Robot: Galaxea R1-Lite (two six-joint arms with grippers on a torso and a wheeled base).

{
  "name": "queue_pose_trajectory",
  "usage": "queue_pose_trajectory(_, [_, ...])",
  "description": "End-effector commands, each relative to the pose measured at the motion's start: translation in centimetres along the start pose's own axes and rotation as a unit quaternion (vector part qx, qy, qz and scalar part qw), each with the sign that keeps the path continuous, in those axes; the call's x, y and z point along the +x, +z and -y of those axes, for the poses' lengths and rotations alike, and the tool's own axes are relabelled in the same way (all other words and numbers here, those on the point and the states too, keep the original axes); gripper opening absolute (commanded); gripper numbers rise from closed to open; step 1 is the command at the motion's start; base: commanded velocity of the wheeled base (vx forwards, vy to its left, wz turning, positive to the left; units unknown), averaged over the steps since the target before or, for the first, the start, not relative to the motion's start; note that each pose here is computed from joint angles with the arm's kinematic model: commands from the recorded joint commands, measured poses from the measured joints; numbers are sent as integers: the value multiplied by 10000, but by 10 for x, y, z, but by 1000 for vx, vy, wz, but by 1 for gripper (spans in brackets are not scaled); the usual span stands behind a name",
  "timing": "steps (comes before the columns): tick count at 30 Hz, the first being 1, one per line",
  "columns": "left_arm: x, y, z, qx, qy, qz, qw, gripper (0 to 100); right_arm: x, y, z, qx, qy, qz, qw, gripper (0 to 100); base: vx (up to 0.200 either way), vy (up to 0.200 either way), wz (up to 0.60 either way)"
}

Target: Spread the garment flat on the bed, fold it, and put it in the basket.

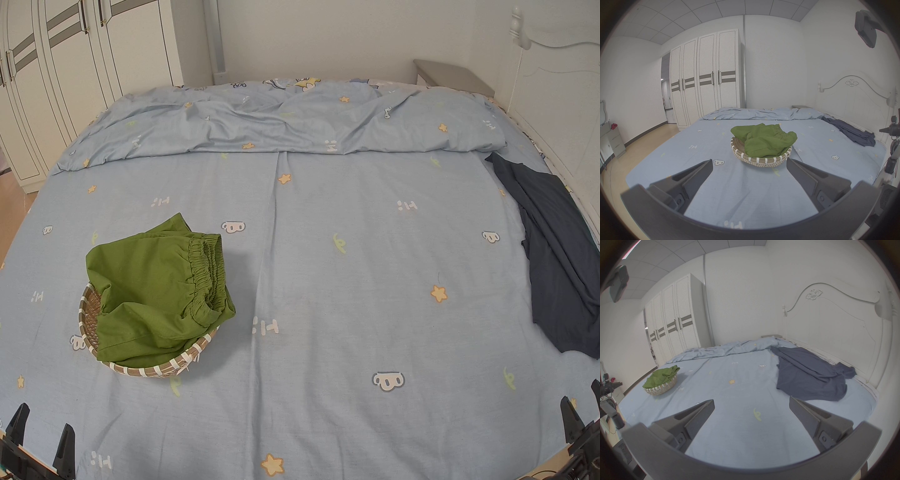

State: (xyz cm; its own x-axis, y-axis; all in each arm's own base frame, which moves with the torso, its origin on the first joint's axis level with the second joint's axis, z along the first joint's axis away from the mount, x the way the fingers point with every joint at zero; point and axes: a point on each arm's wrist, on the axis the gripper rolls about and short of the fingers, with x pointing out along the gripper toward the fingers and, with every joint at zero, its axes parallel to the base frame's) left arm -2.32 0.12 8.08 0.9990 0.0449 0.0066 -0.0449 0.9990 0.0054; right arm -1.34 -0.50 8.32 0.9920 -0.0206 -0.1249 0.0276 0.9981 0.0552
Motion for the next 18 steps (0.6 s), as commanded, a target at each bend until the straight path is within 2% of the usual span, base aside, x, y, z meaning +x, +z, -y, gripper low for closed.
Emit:
queue_pose_trajectory(1, [0, -5, 0, -20, -2, -25, 10000, 100, -10, -4, -3, 115, -318, 831, 9960, 100, 0, 0, 0])
queue_pose_trajectory(5, [0, -5, 0, -20, -2, -25, 10000, 100, -9, -4, -3, 37, -252, 893, 9957, 100, 0, 0, 0])
queue_pose_trajectory(6, [0, -5, 0, -20, -2, -25, 10000, 100, -9, -8, -4, -431, 28, 687, 9967, 100, 0, 0, 0])
queue_pose_trajectory(7, [0, -5, 0, -20, -2, -25, 10000, 100, -8, -10, -5, -575, 226, 595, 9963, 100, 0, 0, 0])
queue_pose_trajectory(8, [0, -5, 0, -20, -10, -18, 10000, 100, -8, -10, -5, -536, 343, 594, 9962, 100, 0, 0, 0])
queue_pose_trajectory(11, [0, -5, 0, -20, -10, -25, 10000, 100, -8, -9, -5, -287, 282, 610, 9973, 100, 0, 0, 0])
queue_pose_trajectory(18, [0, -5, 0, -20, -10, -18, 10000, 100, -9, -8, -5, -346, 241, 651, 9970, 100, 0, 0, 0])
